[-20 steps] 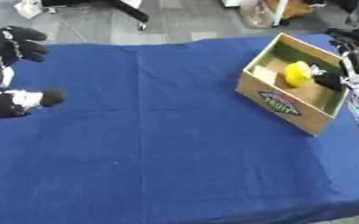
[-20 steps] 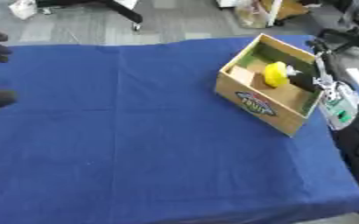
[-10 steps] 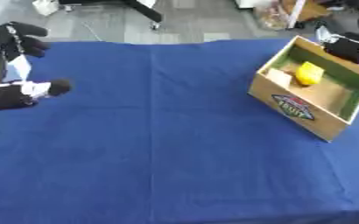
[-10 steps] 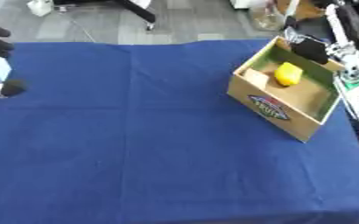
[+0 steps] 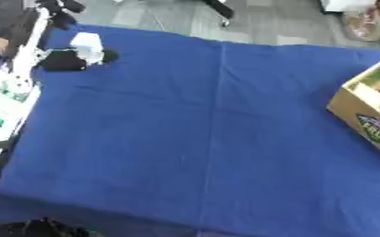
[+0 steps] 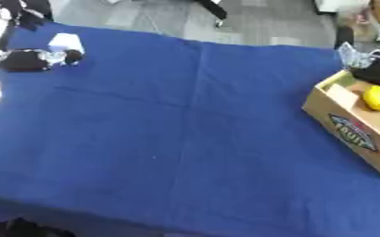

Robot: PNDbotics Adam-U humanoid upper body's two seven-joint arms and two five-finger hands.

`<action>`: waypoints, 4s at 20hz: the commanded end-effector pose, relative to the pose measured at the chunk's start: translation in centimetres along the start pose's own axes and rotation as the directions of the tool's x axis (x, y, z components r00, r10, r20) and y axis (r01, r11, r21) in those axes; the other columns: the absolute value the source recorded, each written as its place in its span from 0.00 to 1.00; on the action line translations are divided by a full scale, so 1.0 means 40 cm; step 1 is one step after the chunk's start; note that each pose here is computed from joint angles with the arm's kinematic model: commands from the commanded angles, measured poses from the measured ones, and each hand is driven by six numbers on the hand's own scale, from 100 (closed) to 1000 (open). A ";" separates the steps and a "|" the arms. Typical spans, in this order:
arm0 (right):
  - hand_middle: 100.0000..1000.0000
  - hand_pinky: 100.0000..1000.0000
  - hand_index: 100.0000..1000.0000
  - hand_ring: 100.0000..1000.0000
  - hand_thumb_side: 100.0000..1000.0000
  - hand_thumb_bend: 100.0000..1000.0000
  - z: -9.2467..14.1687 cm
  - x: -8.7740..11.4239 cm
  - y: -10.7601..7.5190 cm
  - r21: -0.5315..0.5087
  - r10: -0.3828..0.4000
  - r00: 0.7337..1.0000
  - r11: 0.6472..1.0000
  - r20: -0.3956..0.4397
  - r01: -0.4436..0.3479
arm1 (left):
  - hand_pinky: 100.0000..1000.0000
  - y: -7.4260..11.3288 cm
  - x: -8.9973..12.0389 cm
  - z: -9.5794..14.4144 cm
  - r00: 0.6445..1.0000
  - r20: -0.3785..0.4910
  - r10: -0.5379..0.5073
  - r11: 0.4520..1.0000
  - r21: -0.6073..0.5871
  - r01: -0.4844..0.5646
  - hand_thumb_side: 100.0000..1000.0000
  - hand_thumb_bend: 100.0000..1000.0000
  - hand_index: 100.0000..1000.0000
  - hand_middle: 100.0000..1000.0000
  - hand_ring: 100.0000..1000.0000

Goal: Pick up the objects with one hand, pass them to the other hand, and then place them into the box on the other side of the table.

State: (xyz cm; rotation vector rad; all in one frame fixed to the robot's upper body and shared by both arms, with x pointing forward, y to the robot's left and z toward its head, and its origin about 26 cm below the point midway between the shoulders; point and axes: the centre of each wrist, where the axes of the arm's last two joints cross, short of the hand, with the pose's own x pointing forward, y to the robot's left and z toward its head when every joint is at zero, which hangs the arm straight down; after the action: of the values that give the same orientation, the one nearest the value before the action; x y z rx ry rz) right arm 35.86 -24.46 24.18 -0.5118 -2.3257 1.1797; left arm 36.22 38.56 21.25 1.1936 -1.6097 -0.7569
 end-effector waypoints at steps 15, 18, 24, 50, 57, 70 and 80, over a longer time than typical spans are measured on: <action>1.00 1.00 0.93 0.91 0.21 0.00 -0.019 0.049 0.024 0.061 -0.076 0.990 0.996 0.120 0.069 | 0.78 0.220 -0.206 -0.134 0.807 -0.280 -0.520 0.834 -0.368 0.410 0.36 0.63 0.83 0.75 0.75; 1.00 1.00 0.93 0.91 0.22 0.00 -0.020 0.052 0.028 0.061 -0.085 0.988 0.995 0.126 0.078 | 0.78 0.221 -0.219 -0.145 0.790 -0.316 -0.525 0.827 -0.407 0.387 0.33 0.60 0.83 0.75 0.76; 1.00 1.00 0.93 0.92 0.23 0.00 -0.025 0.054 0.037 0.063 -0.104 0.986 0.993 0.128 0.096 | 0.79 0.207 -0.234 -0.164 0.769 -0.361 -0.528 0.818 -0.461 0.345 0.28 0.52 0.83 0.77 0.77; 1.00 1.00 0.92 0.92 0.28 0.00 -0.032 0.044 0.060 0.067 -0.135 0.984 0.990 0.118 0.127 | 0.65 0.165 -0.245 -0.178 0.612 -0.453 -0.649 0.757 -0.469 0.455 0.27 0.12 0.72 0.66 0.60; 1.00 1.00 0.92 0.92 0.28 0.00 -0.031 0.043 0.061 0.065 -0.135 0.984 0.990 0.115 0.128 | 0.39 0.132 -0.246 -0.173 0.629 -0.456 -0.630 0.769 -0.255 0.586 0.32 0.00 0.36 0.28 0.31; 1.00 1.00 0.93 0.92 0.25 0.00 -0.027 0.041 0.062 0.080 -0.128 0.985 0.990 0.112 0.119 | 0.40 0.162 -0.219 -0.152 0.851 -0.370 -0.372 0.906 0.054 0.419 0.13 0.00 0.30 0.25 0.28; 1.00 1.00 0.94 0.91 0.19 0.00 -0.044 0.078 0.047 0.082 -0.098 0.979 0.993 0.176 0.085 | 0.41 0.102 -0.090 -0.119 0.991 -0.037 0.131 0.964 0.236 -0.118 0.00 0.03 0.28 0.24 0.27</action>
State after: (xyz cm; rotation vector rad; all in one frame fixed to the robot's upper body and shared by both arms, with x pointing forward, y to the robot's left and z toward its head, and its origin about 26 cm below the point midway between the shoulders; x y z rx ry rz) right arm 34.97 -20.52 22.98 -0.2441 -2.3835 1.2774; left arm 39.78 44.29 23.48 1.2768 -1.6501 -0.4863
